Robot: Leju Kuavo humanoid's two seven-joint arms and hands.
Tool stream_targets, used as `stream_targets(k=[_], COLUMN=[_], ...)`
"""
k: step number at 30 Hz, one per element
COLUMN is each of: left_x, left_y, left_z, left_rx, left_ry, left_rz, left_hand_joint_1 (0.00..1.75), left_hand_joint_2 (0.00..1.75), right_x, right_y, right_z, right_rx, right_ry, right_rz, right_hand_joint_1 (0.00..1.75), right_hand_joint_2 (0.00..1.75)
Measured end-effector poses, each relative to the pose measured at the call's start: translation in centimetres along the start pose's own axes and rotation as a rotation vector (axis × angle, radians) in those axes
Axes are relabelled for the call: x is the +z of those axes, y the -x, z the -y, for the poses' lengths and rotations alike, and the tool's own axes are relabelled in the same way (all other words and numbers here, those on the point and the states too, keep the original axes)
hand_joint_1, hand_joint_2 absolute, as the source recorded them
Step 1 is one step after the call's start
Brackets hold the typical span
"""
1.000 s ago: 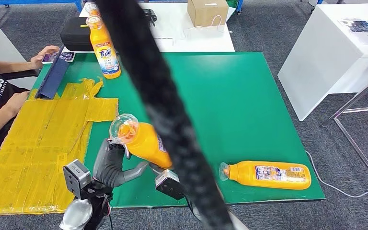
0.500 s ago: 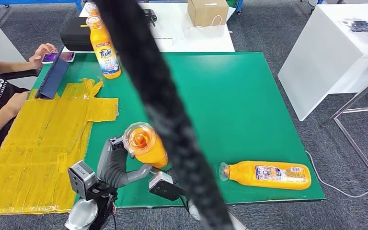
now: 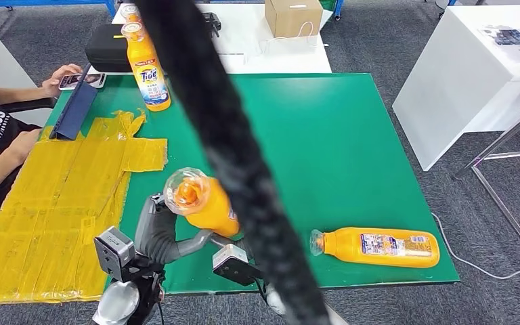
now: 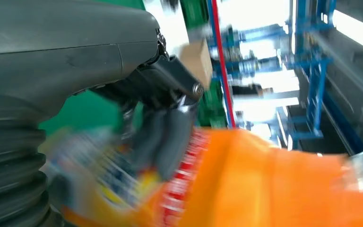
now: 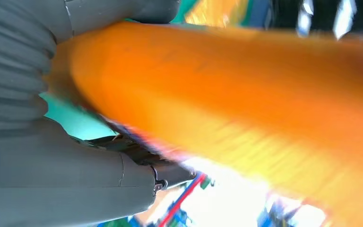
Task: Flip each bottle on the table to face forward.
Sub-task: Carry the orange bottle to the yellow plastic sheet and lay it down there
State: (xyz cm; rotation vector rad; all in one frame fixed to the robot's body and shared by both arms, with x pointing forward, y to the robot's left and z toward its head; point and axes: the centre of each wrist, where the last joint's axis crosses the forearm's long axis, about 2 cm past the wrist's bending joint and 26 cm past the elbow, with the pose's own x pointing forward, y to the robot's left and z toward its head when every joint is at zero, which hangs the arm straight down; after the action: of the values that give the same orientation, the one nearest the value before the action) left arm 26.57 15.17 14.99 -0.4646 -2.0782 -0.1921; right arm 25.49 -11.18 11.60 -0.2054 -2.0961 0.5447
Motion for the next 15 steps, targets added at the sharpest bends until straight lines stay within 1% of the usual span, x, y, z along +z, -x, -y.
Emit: stream_targets(k=[5, 9, 15], left_x=[0.5, 1.1, 1.9], left_y=[0.3, 0.4, 0.6], left_z=[-2.3, -3.9, -4.6], left_rx=[-0.054, -0.068, -0.045], left_ry=[-0.123, -0.186, -0.199], left_rz=[-0.015, -0.025, -0.051], left_hand_joint_1=[0.00, 0.00, 0.00], left_hand_joint_2=[1.75, 1.75, 1.75], right_x=[0.0, 0.5, 1.5], right_y=[-0.6, -0.2, 0.8], right_z=[2.7, 5.1, 7.8], right_rx=[-0.017, -0.011, 0.008], right_ry=[0.153, 0.267, 0.382], right_rz=[0.014, -0.006, -0.057], right_hand_joint_1=[1.75, 1.75, 1.75], right_hand_joint_2=[1.75, 1.75, 1.75])
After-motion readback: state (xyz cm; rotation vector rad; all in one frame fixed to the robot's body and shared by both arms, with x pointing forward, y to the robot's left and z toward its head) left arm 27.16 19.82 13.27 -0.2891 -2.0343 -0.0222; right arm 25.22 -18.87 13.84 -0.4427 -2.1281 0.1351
